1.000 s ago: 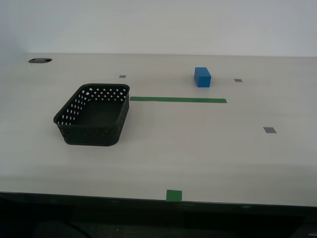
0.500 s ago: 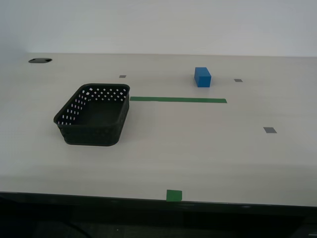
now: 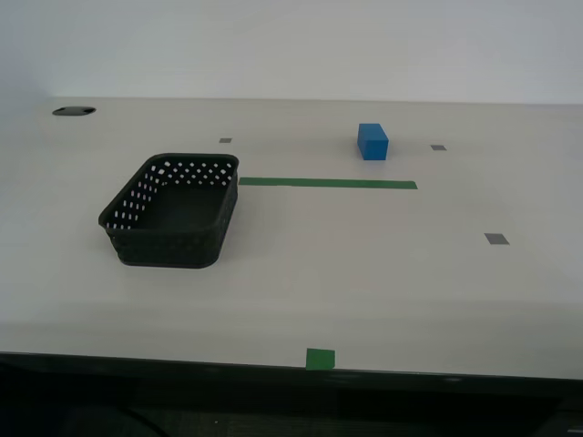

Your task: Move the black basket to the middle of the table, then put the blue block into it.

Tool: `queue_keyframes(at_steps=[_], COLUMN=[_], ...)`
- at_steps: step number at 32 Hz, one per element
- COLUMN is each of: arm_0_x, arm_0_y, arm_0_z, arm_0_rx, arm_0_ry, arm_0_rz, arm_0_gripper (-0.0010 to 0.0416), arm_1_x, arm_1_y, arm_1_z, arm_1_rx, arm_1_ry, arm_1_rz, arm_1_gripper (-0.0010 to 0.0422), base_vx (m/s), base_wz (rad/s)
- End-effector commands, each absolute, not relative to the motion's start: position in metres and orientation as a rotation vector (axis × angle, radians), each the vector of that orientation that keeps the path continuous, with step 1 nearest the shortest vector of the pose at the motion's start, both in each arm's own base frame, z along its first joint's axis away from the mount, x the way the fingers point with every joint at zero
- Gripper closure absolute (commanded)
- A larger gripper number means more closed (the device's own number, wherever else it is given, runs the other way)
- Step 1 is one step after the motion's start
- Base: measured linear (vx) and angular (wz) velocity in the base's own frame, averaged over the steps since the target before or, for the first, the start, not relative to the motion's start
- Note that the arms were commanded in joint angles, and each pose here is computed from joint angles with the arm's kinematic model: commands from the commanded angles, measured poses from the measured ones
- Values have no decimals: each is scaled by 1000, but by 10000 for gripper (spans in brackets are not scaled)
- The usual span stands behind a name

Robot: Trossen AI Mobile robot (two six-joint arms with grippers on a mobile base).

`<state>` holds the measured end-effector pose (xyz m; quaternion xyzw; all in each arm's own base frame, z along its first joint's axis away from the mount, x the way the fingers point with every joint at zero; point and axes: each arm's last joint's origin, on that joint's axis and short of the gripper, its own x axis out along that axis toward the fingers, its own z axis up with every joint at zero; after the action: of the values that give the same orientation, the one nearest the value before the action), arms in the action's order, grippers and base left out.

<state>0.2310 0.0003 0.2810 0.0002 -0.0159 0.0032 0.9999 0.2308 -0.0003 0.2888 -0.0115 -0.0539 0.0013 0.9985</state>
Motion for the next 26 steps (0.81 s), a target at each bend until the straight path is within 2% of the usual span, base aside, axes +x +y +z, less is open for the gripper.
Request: queue_keyframes(at_steps=[1,5,8,11,12,18,23,26], arm_0_x=[236,242,244,249,255,279,297,302], arm_0_y=[0,1,2,4,5,9,11,12], arm_0_z=[296,335,353,365,369,359,334,328], arm_0_rx=[-4,-4,-4,2,9,37,51,51], arm_0_ry=[67,179,237,298,343,515,655,675], arm_0_rz=[7,12,19,51,93,181,199,204], arm_0_gripper=[406,406,406,405,406,405,405,405], arm_1_x=[235,246,254,261,268,286,288,293], arm_1_y=[0,-2,-5,-10,-15,-32,-32,-33], arm_1_z=[297,322,336,343,343,315,280,266], arm_1_rx=[-26,-11,6,17,31,104,148,151], arm_1_ry=[23,290,402,520,613,872,1152,1225], arm_1_rz=[4,0,-13,-34,-54,-124,-147,-149], arm_1_gripper=[412,412,412,412,412,412,412,412], base_vx=[0,0,0,0,0,0,0,0], base_wz=[0,0,0,0,0,0,0,0])
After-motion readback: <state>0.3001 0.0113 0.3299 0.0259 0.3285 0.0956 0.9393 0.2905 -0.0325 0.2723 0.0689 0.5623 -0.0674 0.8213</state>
